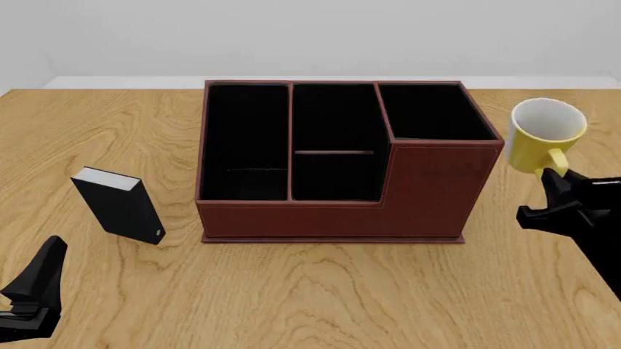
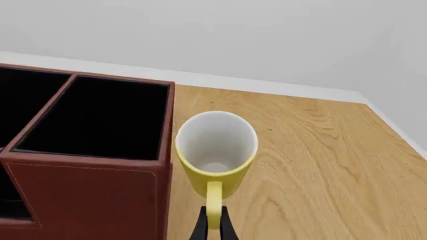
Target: Pick up the yellow and white mug and place it to the right of the caddy.
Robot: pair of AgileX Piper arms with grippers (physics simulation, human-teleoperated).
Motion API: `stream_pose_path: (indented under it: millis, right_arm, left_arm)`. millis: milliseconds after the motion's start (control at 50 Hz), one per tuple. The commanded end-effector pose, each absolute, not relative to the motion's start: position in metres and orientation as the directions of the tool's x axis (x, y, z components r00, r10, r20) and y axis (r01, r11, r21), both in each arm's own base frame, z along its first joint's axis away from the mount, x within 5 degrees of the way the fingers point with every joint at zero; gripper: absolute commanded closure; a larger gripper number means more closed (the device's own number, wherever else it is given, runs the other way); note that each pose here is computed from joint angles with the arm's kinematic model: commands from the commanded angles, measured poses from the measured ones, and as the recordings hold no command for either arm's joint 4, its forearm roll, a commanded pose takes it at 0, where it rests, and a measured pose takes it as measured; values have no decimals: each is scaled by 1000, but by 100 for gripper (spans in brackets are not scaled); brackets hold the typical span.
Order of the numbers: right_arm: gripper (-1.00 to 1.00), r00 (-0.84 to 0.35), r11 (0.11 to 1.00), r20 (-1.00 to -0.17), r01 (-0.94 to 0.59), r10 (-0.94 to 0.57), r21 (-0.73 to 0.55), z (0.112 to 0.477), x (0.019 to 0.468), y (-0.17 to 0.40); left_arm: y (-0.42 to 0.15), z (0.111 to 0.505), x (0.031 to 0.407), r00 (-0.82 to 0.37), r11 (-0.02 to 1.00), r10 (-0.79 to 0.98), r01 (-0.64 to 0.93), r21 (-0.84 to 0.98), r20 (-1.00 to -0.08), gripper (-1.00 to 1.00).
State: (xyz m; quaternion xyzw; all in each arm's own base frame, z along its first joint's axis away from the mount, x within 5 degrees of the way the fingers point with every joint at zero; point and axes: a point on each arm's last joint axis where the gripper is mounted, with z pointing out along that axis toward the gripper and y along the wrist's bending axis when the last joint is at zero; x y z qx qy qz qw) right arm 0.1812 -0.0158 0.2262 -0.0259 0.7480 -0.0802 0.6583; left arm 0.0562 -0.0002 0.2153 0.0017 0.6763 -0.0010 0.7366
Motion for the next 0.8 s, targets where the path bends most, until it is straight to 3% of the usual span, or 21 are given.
stream_pose_path:
  millis: [20, 800]
  right_arm:
    - [100, -144, 986, -981, 80, -133, -145, 216, 182, -18]
    - [100, -193, 984, -973, 97, -129, -150, 181, 195, -25]
  left_arm:
    - [0, 215, 56, 85, 1000, 1, 4, 1, -996, -100]
    - [0, 215, 56, 85, 1000, 1, 4, 1, -996, -100]
